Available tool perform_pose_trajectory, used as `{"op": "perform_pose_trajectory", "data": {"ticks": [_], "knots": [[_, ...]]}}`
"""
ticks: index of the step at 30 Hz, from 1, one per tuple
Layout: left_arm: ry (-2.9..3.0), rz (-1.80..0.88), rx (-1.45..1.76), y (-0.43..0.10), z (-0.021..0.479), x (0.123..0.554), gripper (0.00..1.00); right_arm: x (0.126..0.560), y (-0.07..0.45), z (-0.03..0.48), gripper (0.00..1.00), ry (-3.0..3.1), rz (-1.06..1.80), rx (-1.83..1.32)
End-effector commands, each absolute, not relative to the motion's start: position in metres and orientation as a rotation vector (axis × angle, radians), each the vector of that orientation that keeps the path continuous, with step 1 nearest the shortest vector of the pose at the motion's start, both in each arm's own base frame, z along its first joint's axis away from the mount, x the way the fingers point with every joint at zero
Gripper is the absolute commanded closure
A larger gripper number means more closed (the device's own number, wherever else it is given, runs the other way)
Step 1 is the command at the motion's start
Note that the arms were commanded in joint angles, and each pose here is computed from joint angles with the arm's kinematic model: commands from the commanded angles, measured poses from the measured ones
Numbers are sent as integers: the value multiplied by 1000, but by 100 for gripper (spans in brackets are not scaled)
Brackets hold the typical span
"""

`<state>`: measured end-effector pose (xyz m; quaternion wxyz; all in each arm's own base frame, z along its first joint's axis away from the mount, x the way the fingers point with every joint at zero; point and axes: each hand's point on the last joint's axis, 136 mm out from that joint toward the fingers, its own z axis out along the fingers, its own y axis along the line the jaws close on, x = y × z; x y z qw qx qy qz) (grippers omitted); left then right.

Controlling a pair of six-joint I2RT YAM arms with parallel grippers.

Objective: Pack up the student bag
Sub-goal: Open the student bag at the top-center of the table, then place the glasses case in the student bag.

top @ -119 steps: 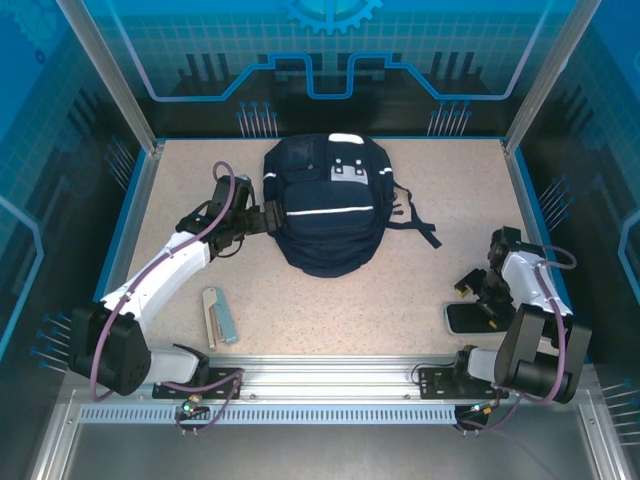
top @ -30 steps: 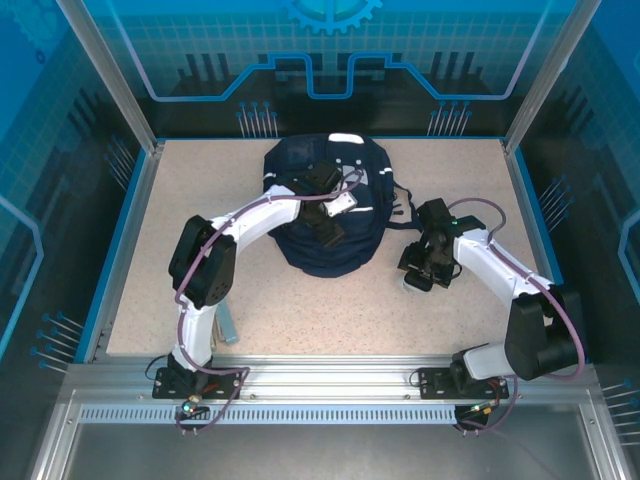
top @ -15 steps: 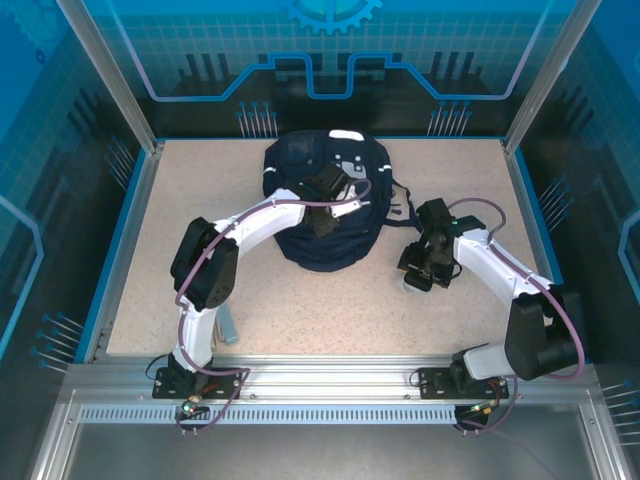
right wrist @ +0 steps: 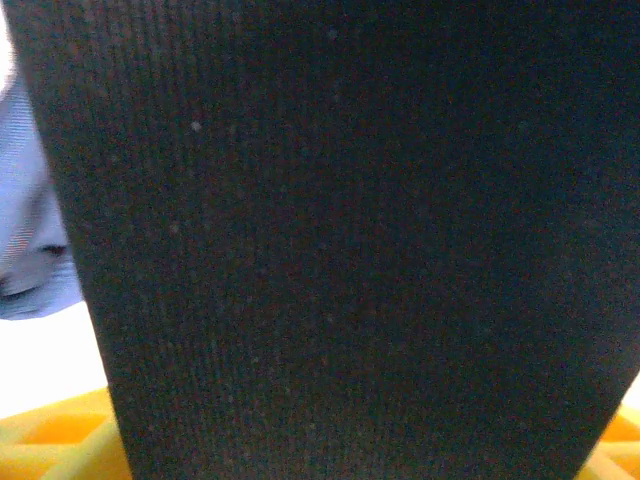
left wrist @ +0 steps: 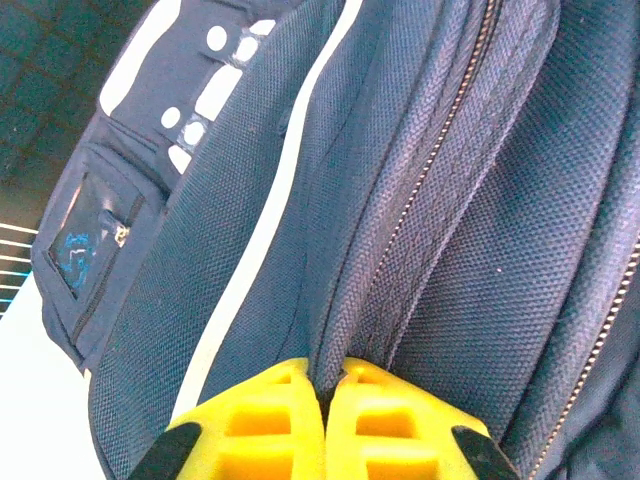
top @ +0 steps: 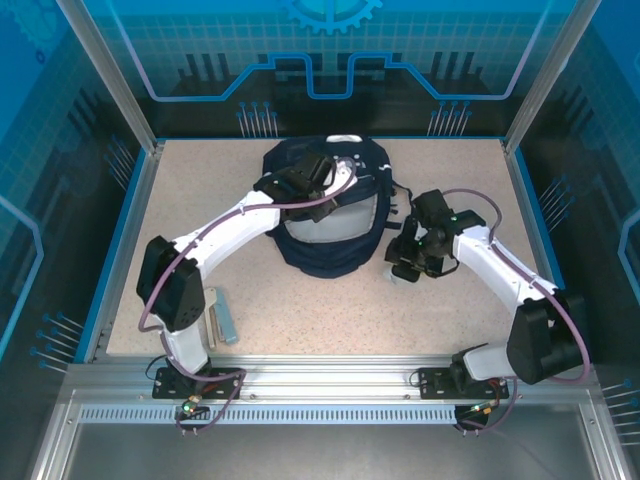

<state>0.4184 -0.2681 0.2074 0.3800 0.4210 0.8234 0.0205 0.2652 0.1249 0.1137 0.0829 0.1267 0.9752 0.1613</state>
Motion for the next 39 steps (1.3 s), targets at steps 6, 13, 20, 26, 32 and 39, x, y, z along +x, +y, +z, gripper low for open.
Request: {"op": "perform_pose_trajectory", "data": {"ticks": [6, 13, 20, 26, 32, 39], "knots": [[1887, -235, 868, -298, 303, 395, 100, 275, 198, 163, 25, 2844, 832, 47], [1867, -256, 790, -292, 311, 392, 100, 287, 241, 159, 25, 2856, 954, -59], [1936, -251, 734, -284, 291, 394, 100, 305, 273, 137, 26, 2884, 887, -183], [2017, -304, 660, -276, 276, 398, 100, 335, 248, 123, 14, 2852, 588, -60], [2064, -322, 646, -276, 263, 399, 100, 333, 241, 133, 10, 2752, 614, -15], [2067, -346, 632, -278, 265, 401, 100, 332, 241, 124, 20, 2670, 592, -49]]}}
